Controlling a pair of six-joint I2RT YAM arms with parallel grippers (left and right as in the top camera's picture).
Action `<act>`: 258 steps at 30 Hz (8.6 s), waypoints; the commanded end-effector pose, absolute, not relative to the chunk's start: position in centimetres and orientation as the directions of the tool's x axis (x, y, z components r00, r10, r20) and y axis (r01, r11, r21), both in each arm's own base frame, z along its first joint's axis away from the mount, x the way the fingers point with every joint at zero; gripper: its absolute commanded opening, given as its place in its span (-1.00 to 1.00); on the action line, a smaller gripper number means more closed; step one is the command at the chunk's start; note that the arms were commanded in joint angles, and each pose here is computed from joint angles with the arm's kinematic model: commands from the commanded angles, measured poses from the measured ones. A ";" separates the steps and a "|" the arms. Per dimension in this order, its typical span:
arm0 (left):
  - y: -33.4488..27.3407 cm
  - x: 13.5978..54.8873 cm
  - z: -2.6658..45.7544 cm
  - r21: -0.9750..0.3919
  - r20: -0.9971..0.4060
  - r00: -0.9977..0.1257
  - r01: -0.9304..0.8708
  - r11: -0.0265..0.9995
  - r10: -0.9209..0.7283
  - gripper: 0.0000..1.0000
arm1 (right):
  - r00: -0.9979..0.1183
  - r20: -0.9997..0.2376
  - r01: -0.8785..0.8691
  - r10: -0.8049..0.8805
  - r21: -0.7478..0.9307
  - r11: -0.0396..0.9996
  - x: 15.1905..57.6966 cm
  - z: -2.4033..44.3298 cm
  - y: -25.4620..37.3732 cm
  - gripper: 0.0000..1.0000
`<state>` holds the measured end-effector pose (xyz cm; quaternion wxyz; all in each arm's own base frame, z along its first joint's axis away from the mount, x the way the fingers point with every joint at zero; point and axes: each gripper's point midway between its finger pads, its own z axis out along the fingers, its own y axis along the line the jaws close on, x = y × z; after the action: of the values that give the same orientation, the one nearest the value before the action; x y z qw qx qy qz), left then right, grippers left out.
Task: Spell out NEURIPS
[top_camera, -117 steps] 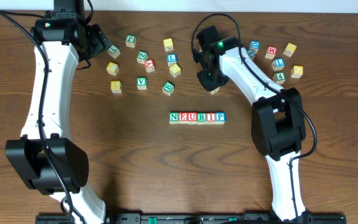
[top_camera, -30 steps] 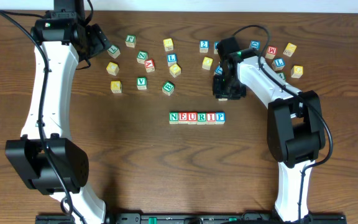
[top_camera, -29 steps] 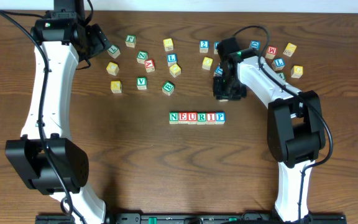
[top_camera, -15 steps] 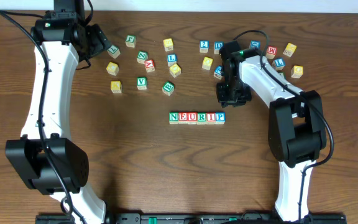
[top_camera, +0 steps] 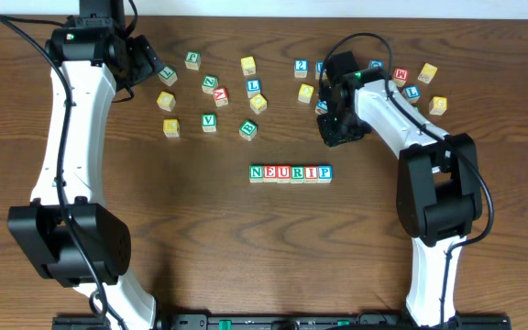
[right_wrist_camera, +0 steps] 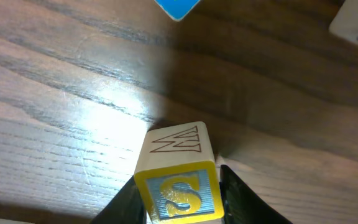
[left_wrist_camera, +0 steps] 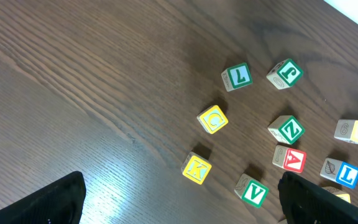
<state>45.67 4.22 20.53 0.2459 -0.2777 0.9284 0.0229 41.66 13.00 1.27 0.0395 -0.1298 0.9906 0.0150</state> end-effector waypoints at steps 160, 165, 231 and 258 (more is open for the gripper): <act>4.5 45.6 20.1 -0.074 -0.465 -0.731 -0.530 0.845 -0.499 0.96 | -0.999 -0.045 -0.020 -0.011 0.207 0.978 33.5 2.0 11.3 -0.82; 4.5 45.6 20.1 -0.074 -0.465 -0.731 -0.530 0.845 -0.499 0.95 | -0.999 -0.052 -0.019 -0.008 0.208 0.978 33.8 2.2 11.2 -0.78; 4.5 45.6 20.1 -0.074 -0.465 -0.731 -0.530 0.845 -0.499 0.95 | -0.984 -0.019 -0.176 -0.175 0.109 0.978 30.9 2.0 13.6 -0.97; 4.5 45.6 20.1 -0.074 -0.465 -0.731 -0.530 0.845 -0.499 0.95 | -0.987 -0.151 0.048 0.057 0.064 0.997 34.2 3.6 10.2 -0.98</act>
<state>45.67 4.22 20.52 0.2459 -0.2776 0.9284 0.0230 34.38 10.84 4.99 0.0891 -0.0048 0.9952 0.0414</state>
